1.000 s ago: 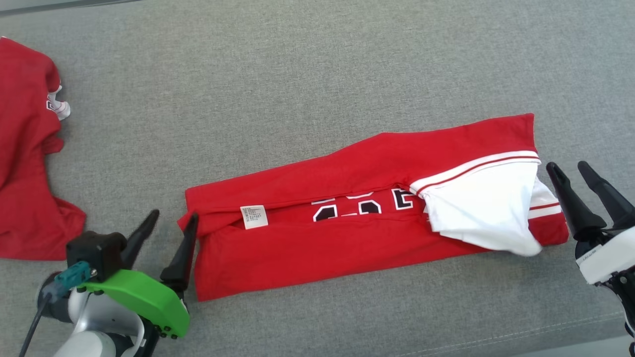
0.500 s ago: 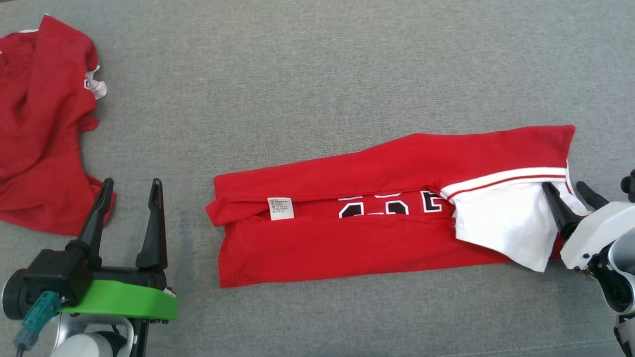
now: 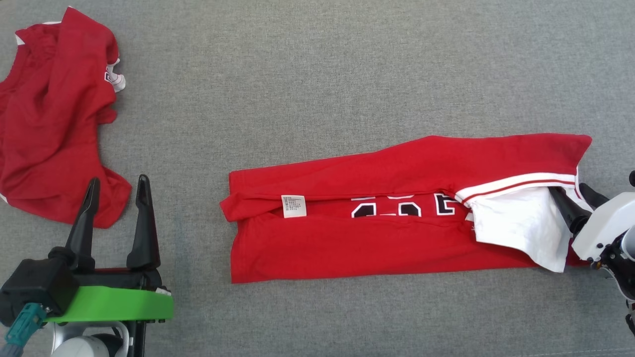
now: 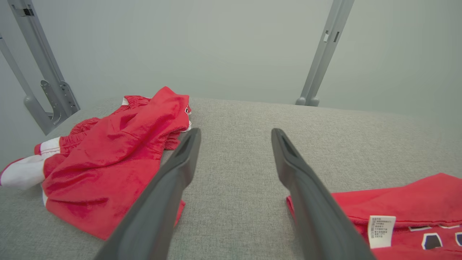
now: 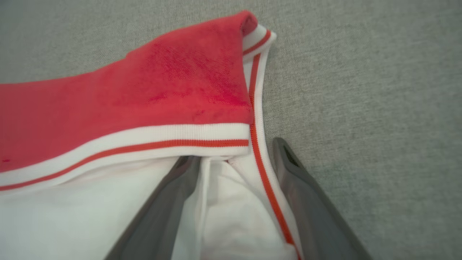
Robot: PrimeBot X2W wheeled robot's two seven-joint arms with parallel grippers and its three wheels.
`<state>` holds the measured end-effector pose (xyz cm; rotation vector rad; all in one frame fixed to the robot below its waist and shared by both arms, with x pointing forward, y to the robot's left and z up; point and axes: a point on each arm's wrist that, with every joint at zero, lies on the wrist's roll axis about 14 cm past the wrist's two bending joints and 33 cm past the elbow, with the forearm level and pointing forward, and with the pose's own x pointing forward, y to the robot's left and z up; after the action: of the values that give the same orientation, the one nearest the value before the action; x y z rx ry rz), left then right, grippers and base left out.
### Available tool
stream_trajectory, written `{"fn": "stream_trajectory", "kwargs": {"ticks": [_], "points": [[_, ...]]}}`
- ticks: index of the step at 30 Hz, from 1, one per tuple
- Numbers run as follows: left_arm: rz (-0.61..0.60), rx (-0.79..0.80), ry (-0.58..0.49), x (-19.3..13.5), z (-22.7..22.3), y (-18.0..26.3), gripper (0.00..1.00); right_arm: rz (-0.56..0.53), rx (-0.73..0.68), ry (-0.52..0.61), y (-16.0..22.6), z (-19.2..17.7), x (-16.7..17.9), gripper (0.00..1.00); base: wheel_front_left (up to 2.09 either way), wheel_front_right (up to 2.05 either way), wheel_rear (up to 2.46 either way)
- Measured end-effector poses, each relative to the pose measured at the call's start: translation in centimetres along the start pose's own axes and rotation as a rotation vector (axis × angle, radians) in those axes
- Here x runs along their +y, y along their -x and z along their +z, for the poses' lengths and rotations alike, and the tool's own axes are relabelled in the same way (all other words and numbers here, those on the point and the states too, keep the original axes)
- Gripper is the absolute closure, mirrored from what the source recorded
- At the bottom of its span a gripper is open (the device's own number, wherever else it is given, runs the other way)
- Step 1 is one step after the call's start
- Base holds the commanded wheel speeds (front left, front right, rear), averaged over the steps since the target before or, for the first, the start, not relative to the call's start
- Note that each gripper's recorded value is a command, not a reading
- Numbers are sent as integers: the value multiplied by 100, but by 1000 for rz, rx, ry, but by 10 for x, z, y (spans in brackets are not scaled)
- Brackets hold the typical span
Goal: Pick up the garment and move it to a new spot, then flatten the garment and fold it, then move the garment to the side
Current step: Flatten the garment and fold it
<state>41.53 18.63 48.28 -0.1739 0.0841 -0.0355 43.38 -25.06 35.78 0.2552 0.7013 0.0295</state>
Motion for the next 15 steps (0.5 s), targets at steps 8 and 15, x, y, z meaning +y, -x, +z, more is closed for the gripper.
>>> {"fn": "stream_trajectory", "kwargs": {"ticks": [8,15], "points": [[20,-8,16,4,2,3,0,56,85,-47,4,-9,11,100,0,0,0],[29,-4,3,8,-2,8,0,99,52,-143,18,-3,14,100,0,0,0]]}}
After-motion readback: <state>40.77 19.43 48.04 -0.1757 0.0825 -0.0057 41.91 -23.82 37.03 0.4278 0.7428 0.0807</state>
